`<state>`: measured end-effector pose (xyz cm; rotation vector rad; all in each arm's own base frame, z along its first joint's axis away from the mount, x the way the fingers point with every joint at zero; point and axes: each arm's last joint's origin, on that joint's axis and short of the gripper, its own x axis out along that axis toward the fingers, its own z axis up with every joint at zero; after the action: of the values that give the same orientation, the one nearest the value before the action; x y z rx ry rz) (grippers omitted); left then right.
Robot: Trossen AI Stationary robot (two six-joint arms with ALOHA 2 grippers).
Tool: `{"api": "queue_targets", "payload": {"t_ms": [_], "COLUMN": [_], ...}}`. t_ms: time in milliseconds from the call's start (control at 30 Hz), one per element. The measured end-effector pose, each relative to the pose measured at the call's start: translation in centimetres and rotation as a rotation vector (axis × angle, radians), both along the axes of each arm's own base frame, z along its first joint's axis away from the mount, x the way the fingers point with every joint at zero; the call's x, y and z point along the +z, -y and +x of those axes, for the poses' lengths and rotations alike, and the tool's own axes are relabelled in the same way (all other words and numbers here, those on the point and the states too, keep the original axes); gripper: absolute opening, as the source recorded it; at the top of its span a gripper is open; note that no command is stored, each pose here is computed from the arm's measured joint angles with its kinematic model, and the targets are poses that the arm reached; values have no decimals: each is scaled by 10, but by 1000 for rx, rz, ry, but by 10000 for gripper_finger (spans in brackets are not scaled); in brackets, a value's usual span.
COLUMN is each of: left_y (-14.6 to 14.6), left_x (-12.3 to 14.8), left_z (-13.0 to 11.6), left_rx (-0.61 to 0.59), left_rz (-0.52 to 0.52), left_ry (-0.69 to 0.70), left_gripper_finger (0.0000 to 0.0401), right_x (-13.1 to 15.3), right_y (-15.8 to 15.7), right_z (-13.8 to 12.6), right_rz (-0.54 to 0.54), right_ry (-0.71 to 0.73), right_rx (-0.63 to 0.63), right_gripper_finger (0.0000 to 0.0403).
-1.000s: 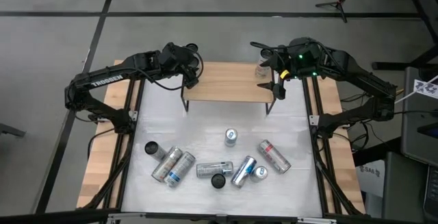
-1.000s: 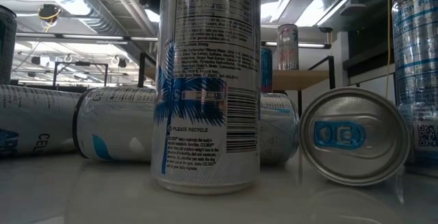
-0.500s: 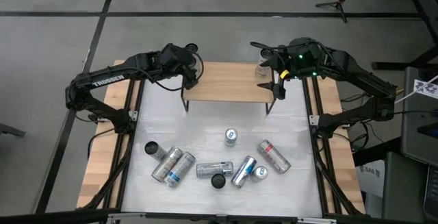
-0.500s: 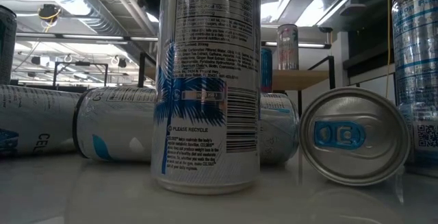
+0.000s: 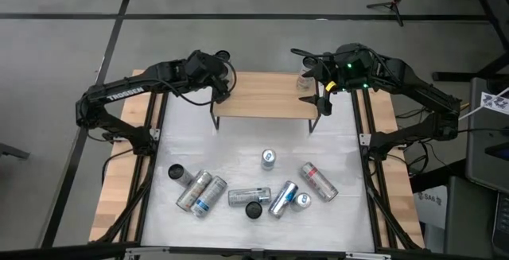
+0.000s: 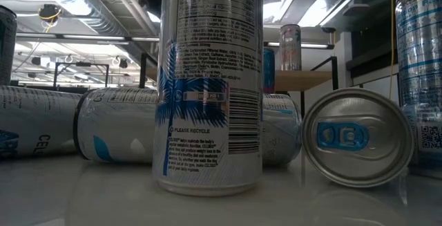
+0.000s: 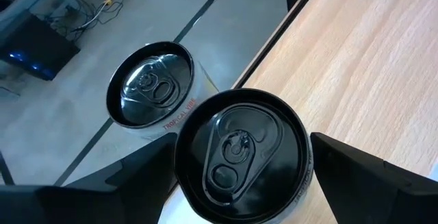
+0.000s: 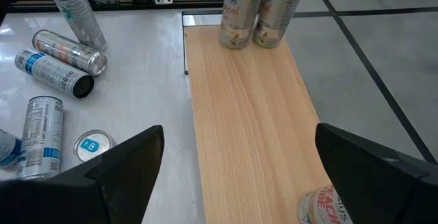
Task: Sort soda cans
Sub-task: Put the right white yellow soda can on the shelf and align with other white yellow soda cans, then put the left white pink soda can on the shelf and align with other white pink soda cans
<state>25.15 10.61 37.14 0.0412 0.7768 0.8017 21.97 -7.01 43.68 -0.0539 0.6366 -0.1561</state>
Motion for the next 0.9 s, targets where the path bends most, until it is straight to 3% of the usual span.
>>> {"api": "queue_targets", "payload": {"t_ms": [600, 900], "left_y": [3, 21], "left_x": [8, 29], "left_z": [-7, -26], "left_rx": [24, -14], "left_rz": [29, 40], "left_ry": [29, 139], "left_gripper_finger": [321, 321], "right_x": [0, 0], "right_y": [0, 0], "right_z": [0, 0], "right_rz": [0, 0], "right_ry": [0, 0], "right_rx": [0, 0], "right_gripper_finger": [376, 376]}}
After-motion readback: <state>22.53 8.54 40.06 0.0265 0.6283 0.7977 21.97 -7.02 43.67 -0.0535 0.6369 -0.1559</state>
